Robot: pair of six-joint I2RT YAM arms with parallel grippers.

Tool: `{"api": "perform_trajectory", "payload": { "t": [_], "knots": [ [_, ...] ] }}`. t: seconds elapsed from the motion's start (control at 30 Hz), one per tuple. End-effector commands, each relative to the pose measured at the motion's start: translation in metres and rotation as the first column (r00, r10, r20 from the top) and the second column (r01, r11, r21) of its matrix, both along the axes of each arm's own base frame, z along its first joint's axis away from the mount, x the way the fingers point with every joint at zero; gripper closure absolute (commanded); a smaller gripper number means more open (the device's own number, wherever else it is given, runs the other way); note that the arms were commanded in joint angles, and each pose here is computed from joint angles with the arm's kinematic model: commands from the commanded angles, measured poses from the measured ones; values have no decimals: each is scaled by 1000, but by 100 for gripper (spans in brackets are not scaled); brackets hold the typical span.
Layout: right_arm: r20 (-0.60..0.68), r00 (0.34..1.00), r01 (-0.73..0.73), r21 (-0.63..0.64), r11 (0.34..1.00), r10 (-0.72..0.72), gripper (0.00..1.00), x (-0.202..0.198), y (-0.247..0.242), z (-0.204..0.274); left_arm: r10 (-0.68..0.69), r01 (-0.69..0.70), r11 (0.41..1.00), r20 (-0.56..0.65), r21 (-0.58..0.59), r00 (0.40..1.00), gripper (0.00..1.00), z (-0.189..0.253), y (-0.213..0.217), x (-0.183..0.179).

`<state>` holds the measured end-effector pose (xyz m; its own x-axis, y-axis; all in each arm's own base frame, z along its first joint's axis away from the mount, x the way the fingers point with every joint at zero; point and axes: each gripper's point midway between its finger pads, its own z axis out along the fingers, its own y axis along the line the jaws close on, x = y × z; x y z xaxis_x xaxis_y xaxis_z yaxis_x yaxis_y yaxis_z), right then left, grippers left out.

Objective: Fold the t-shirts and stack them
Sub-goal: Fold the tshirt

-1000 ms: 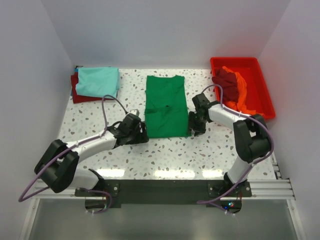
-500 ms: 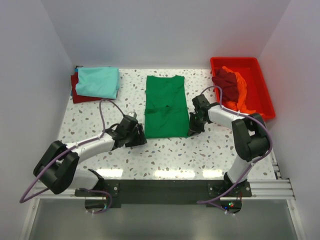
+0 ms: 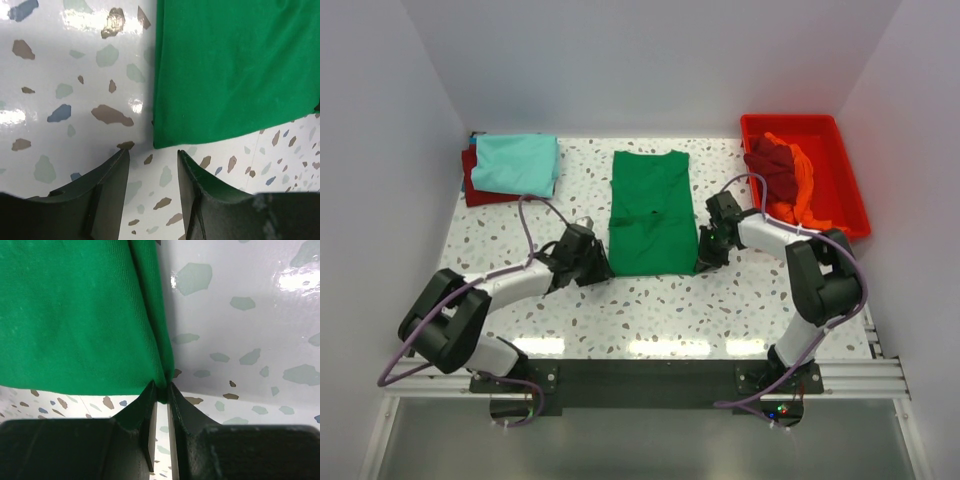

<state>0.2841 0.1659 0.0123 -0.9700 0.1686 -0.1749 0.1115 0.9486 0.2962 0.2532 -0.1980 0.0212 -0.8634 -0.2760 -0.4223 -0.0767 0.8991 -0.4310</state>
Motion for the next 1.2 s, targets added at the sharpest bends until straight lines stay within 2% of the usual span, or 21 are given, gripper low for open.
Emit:
{"api": "perform_trajectory", "payload": {
  "t": [0.0, 0.33, 0.37, 0.47, 0.5, 0.6, 0.67, 0.87, 1.17],
  "knots": [
    [-73, 997, -2, -59, 998, -2, 85, -24, -12, -22, 21, -21, 1000, 20, -6, 1000, 52, 0, 0, 13],
    [-74, 997, 1, -59, 998, -5, 85, -26, -13, -20, -5, 5, 1000, -21, -30, 1000, 63, -16, -7, 7],
    [-72, 997, -1, -58, 998, -4, 85, -26, -13, -20, -7, 8, 998, 3, -56, 1000, 64, -13, -11, 11],
    [-72, 997, -1, -58, 998, -4, 86, -26, -13, -20, -9, 8, 999, -11, -53, 1000, 76, -19, -10, 7],
    [-71, 997, -2, -60, 998, -3, 88, -26, -13, -20, -10, 9, 999, -12, -48, 1000, 85, -20, -9, 7],
    [-70, 998, 1, -63, 998, -5, 99, -27, -14, -18, -7, 7, 1000, -15, -28, 1000, 100, -21, -5, 6],
    [-69, 998, 2, -67, 998, -6, 100, -27, -15, -16, 3, -2, 1000, -33, 9, 999, 100, -23, 3, 0],
    [-35, 999, 12, -88, 996, -15, 100, -29, -23, 4, 48, -50, 995, 25, 81, 999, 100, -4, 25, -1],
    [-29, 1000, 6, -109, 994, -9, 100, -54, -34, 35, 38, -39, 999, 52, 16, 998, 100, 28, 24, -19]
  ]
}}
